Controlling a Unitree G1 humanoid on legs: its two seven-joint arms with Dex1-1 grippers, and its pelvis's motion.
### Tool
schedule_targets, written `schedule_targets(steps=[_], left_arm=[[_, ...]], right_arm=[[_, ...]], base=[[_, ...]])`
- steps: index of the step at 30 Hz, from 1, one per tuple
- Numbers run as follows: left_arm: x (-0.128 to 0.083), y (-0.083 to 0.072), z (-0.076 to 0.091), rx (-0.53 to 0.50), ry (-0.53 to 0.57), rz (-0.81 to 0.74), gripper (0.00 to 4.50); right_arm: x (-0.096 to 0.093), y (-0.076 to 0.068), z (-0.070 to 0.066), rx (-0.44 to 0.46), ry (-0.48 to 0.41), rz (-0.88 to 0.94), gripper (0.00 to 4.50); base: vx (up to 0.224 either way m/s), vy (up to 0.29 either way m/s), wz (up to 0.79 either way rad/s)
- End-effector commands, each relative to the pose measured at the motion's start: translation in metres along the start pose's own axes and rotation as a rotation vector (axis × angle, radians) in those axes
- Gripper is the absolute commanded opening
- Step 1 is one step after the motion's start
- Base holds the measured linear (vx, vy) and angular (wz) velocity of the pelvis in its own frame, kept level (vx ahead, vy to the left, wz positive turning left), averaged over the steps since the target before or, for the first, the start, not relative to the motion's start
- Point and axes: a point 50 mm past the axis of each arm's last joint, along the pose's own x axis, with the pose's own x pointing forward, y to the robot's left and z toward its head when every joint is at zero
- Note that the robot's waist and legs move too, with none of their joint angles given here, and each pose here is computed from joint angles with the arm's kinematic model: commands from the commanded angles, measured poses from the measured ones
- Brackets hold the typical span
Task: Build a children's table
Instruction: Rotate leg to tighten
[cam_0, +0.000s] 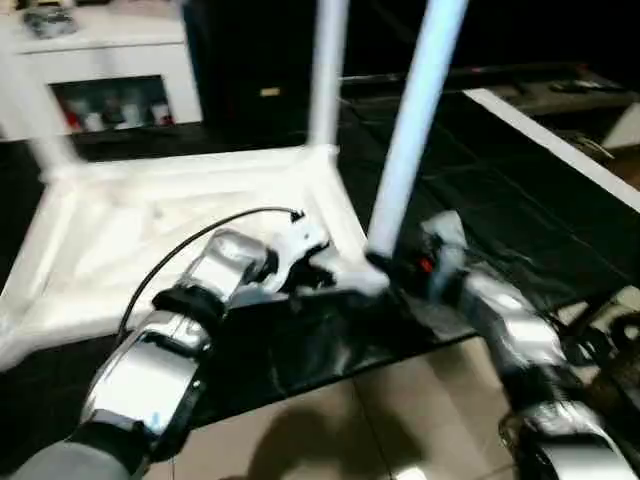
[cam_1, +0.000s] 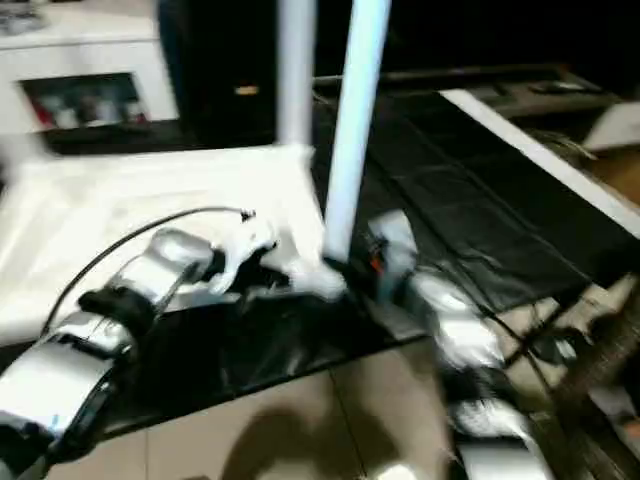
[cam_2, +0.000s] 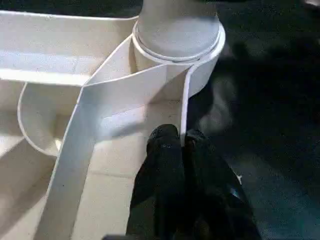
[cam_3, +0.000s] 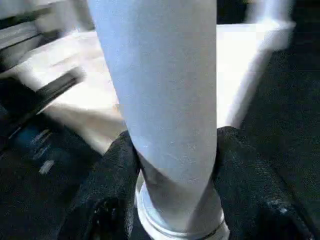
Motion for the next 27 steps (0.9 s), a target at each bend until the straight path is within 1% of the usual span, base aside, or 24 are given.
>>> schedule_targets(steps=[1,2,3,4,7,8,9,10,12,13,14,15,16,17,18,19,21,22,23,24,25,26,27], left_arm=[[0.019,-0.011,0.047,0.002,-0.176,0.032,0.00],[0.021,-0.012,0.050,0.001,-0.183,0.046,0.00],[0.022,-0.013,0.053,0.003,-0.191,0.050,0.00],[0.023,-0.014,0.055,0.006,-0.195,0.047,0.00],[0.021,-0.015,0.053,0.049,-0.188,0.031,0.00],[0.021,-0.015,0.053,0.049,-0.188,0.031,0.00],[0.020,-0.014,0.051,0.066,-0.184,0.026,0.00],[0.019,-0.014,0.049,0.073,-0.178,0.028,0.00],[0.017,-0.012,0.045,0.067,-0.164,0.038,0.00],[0.017,-0.012,0.045,0.067,-0.164,0.038,0.00],[0.016,-0.011,0.042,0.074,-0.154,0.042,0.00],[0.014,-0.009,0.037,0.087,-0.142,0.041,0.00],[0.011,-0.007,0.033,0.104,-0.130,0.034,0.00],[0.010,-0.007,0.031,0.115,-0.122,0.028,0.00],[0.008,-0.006,0.027,0.129,-0.109,0.020,0.00],[0.006,-0.005,0.025,0.138,-0.102,0.015,0.00],[0.002,-0.005,0.019,0.194,-0.074,-0.032,0.00],[0.002,-0.005,0.019,0.194,-0.074,-0.032,0.00],[-0.001,-0.006,0.016,0.234,-0.062,-0.069,0.00],[-0.004,-0.005,0.013,0.268,-0.045,-0.090,0.00],[-0.005,-0.005,0.012,0.287,-0.035,-0.099,0.00],[-0.006,-0.005,0.011,0.288,-0.034,-0.101,0.00],[-0.009,-0.003,0.008,0.300,-0.013,-0.119,0.00]], right_arm=[[0.037,0.038,-0.013,0.132,0.067,0.041,1.91],[0.045,0.039,-0.009,0.155,0.062,0.006,1.91],[0.051,0.040,-0.005,0.152,0.071,-0.035,1.91],[0.054,0.039,-0.003,0.140,0.078,-0.054,1.91],[0.055,0.037,0.001,0.049,0.086,-0.072,1.91],[0.055,0.037,0.001,0.049,0.086,-0.072,2.47],[0.054,0.036,0.001,0.026,0.088,-0.070,2.61],[0.053,0.035,0.000,0.016,0.090,-0.072,2.63],[0.051,0.033,-0.002,0.036,0.090,-0.078,2.83],[0.051,0.033,-0.002,0.036,0.090,-0.078,2.96],[0.050,0.030,-0.003,0.022,0.092,-0.088,3.10],[0.045,0.024,-0.004,0.004,0.091,-0.089,3.10],[0.039,0.018,-0.005,-0.022,0.083,-0.086,3.29],[0.035,0.014,-0.005,-0.040,0.078,-0.083,3.29],[0.028,0.009,-0.005,-0.059,0.068,-0.057,3.41],[0.023,0.007,-0.005,-0.071,0.063,-0.039,3.41],[0.003,-0.002,-0.005,-0.094,0.051,0.046,3.62],[0.003,-0.002,-0.005,-0.094,0.051,0.046,3.72],[-0.008,-0.005,-0.004,-0.108,0.042,0.100,3.86],[-0.023,-0.009,-0.003,-0.119,0.033,0.148,3.86],[-0.032,-0.012,-0.002,-0.126,0.028,0.175,4.02],[-0.033,-0.012,-0.002,-0.125,0.027,0.178,4.02],[-0.052,-0.017,0.001,-0.119,0.015,0.219,4.16]], base=[[0.000,0.000,0.00],[0.000,0.000,0.00],[0.000,0.000,0.00],[0.000,0.000,0.00],[0.019,-0.005,0.01],[0.061,-0.018,0.02],[0.061,-0.018,0.02],[0.052,-0.016,0.01],[0.000,0.000,0.00],[0.000,0.000,0.00],[0.000,0.000,0.00],[0.000,0.000,0.00],[0.000,0.000,0.00],[0.000,0.000,0.00],[0.000,0.000,0.00],[0.000,0.000,0.00],[0.000,0.000,0.00],[0.000,0.000,0.00],[0.000,0.000,0.00],[0.000,0.000,0.00],[0.000,0.000,0.00],[0.000,0.000,0.00],[0.000,0.000,0.00]])
